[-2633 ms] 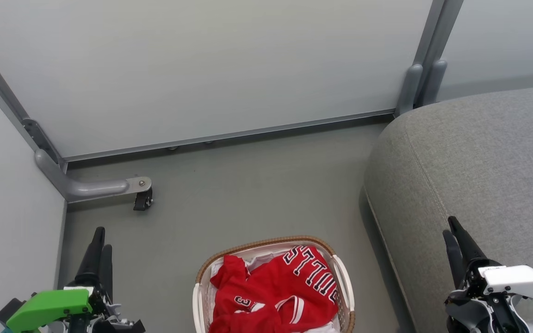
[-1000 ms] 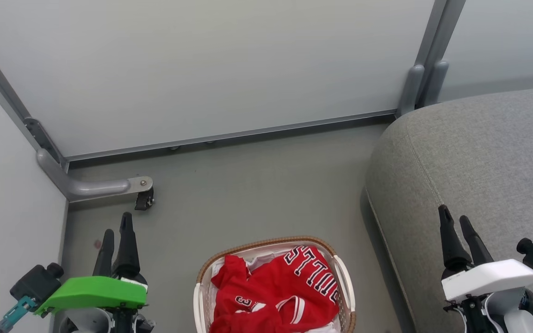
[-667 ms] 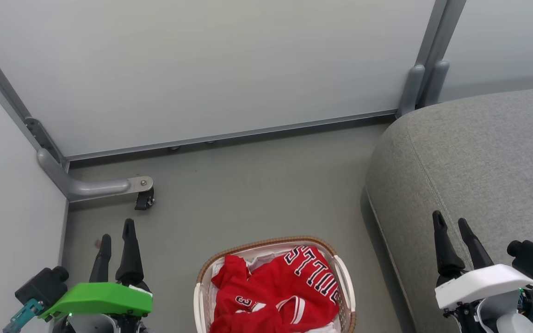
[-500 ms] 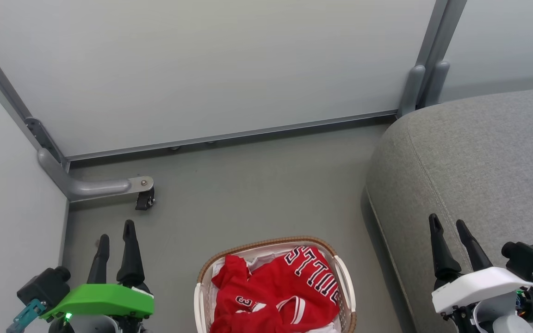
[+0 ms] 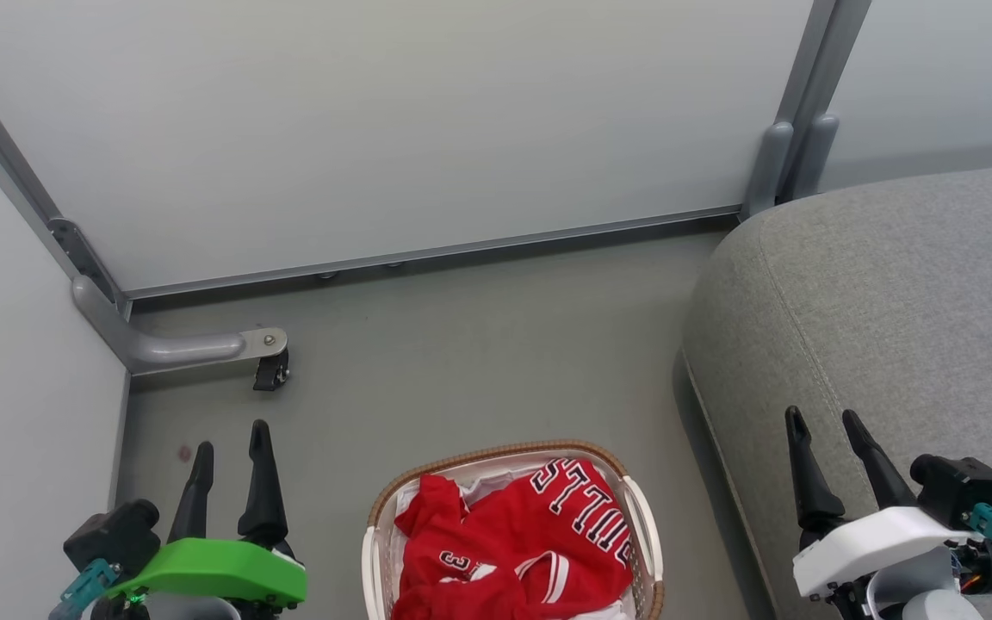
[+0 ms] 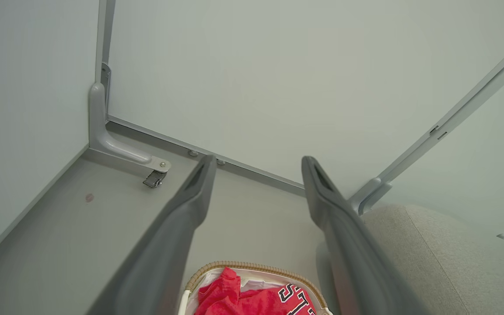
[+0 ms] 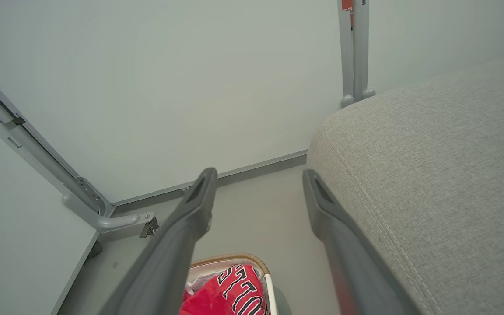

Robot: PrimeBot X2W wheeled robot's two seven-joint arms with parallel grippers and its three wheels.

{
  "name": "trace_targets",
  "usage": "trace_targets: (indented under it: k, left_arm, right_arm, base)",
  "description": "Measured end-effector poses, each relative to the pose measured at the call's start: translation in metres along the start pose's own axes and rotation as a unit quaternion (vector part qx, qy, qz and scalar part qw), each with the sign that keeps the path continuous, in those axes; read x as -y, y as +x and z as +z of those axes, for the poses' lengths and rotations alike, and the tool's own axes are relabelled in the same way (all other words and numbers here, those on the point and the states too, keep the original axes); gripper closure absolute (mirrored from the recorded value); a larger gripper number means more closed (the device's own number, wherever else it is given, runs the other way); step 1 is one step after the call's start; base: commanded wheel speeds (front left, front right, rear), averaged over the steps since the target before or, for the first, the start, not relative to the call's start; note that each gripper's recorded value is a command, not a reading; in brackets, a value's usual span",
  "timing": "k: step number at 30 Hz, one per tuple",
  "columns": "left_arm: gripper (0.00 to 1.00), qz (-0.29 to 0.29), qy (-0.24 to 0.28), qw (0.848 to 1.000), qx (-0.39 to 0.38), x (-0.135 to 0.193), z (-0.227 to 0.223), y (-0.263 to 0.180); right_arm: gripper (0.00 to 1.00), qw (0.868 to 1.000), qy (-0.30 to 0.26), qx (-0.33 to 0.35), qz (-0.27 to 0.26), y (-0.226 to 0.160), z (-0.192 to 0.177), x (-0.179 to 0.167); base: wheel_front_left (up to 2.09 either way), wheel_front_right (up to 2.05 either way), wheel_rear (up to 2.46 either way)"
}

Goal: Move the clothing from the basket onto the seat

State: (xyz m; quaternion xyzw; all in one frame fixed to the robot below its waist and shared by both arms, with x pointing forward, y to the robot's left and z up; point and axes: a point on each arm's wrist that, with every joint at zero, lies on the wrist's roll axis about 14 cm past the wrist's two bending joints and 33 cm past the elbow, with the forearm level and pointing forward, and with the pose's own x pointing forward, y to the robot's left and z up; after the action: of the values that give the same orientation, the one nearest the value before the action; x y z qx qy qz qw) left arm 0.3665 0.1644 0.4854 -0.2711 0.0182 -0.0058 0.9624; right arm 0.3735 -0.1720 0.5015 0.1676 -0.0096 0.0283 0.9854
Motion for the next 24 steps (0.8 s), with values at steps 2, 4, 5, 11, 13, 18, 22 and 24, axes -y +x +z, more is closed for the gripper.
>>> trace_targets:
  k: [2,4,5,11,13,18,22,24]
  left_arm:
    - [0.0,-0.001,0.01,1.0,-0.001,0.0,-0.001,0.0]
    - [0.0,-0.002,0.018,1.0,-0.001,0.0,-0.002,-0.001]
    - [0.0,-0.002,0.022,1.0,-0.002,0.0,-0.003,-0.001]
    - [0.0,-0.005,0.043,0.999,-0.004,0.001,-0.007,-0.003]
    - [0.0,-0.006,0.051,0.999,-0.006,0.001,-0.008,-0.003]
    - [0.0,-0.008,0.062,0.998,-0.01,0.001,-0.012,-0.005]
    - [0.0,-0.009,0.078,0.997,-0.015,0.0,-0.016,-0.006]
    - [0.0,-0.009,0.083,0.996,-0.015,0.0,-0.017,-0.007]
  right_arm:
    - [0.0,1.0,-0.012,0.0,0.003,0.0,0.0,-0.001]
    - [0.0,1.0,-0.021,0.001,0.005,0.0,0.0,-0.002]
    - [0.0,1.0,-0.026,0.001,0.006,0.0,-0.001,-0.002]
    - [0.0,0.998,-0.054,0.0,0.016,-0.001,-0.003,-0.006]
    - [0.0,0.998,-0.064,0.0,0.019,-0.001,-0.003,-0.008]
    - [0.0,0.996,-0.085,0.002,0.027,-0.001,-0.003,-0.011]
    - [0.0,0.994,-0.102,0.006,0.034,0.0,-0.002,-0.014]
    - [0.0,0.993,-0.109,0.009,0.037,0.0,-0.001,-0.016]
  base:
    - [0.0,0.0,0.0]
    - [0.0,0.0,0.0]
    - [0.0,0.0,0.0]
    - [0.0,0.0,0.0]
    - [0.0,0.0,0.0]
    - [0.0,0.0,0.0]
    - [0.0,0.0,0.0]
    - [0.0,0.0,0.0]
